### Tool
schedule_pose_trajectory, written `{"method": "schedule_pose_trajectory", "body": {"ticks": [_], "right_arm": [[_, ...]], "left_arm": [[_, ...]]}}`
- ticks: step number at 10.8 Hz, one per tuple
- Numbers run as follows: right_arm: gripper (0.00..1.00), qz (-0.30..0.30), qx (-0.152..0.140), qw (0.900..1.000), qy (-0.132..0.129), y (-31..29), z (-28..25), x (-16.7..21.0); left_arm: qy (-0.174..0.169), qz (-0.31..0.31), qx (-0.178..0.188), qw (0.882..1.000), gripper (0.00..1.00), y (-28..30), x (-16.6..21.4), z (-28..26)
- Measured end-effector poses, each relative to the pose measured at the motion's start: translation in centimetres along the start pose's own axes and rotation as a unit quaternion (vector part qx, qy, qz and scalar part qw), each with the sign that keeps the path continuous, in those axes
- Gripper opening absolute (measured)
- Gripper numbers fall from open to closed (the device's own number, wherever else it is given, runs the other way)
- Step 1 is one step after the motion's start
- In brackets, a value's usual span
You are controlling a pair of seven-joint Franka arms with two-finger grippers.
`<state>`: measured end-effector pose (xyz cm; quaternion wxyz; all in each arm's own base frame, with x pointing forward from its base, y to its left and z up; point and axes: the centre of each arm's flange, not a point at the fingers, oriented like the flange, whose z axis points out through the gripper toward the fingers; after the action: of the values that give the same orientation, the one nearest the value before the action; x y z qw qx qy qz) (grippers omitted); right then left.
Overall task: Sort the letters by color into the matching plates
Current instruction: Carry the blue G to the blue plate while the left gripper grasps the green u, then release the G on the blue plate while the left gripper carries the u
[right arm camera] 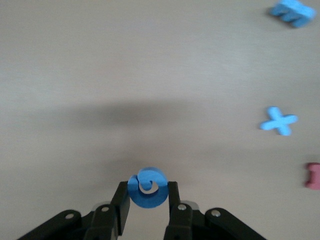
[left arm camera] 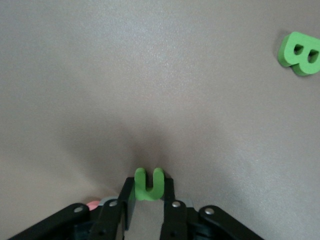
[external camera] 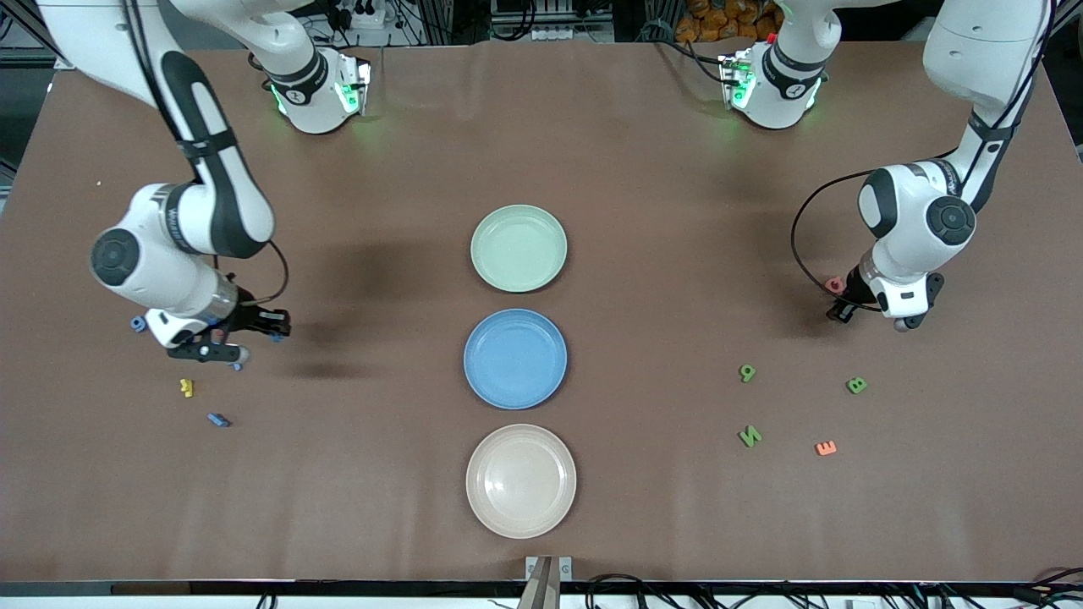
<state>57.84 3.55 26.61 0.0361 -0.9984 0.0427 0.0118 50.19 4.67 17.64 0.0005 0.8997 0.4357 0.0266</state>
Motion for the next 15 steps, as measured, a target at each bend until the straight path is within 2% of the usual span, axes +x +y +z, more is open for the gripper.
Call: {"method": "schedule_pose_trajectory", "body": {"ticks": [4, 6, 7, 9, 12, 15], "right_arm": [[0.36, 0.003, 0.0, 1.0, 0.022, -12.2, 0.4, 1.1], [0.36, 0.001, 0.016, 0.999, 0.033, -18.8, 0.9, 1.7], [0.36, -0.004, 0.025, 0.999, 0.038, -22.3, 1.4, 1.7], [0.36, -0.017, 0.035, 0.998, 0.047, -27.9, 2.6, 1.6], [0.36, -0.036, 0.053, 0.995, 0.079, -33.0, 4.9, 1.1], [0.36, -0.05, 0.079, 0.99, 0.105, -35.6, 6.9, 0.0]], "left_arm": [[0.0, 0.003, 0.0, 1.0, 0.26, 0.0, -0.1, 0.0], [0.007, 0.011, -0.009, 1.0, 0.26, 1.0, 0.1, -0.7], [0.01, 0.018, -0.015, 1.0, 0.26, 2.1, 0.3, -1.5], [-0.004, 0.041, -0.013, 0.999, 0.26, 6.2, 0.2, -4.0], [-0.014, 0.08, -0.027, 0.996, 0.26, 12.6, -1.3, -8.4], [-0.034, 0.1, -0.018, 0.994, 0.26, 17.6, -5.5, -9.9]]}}
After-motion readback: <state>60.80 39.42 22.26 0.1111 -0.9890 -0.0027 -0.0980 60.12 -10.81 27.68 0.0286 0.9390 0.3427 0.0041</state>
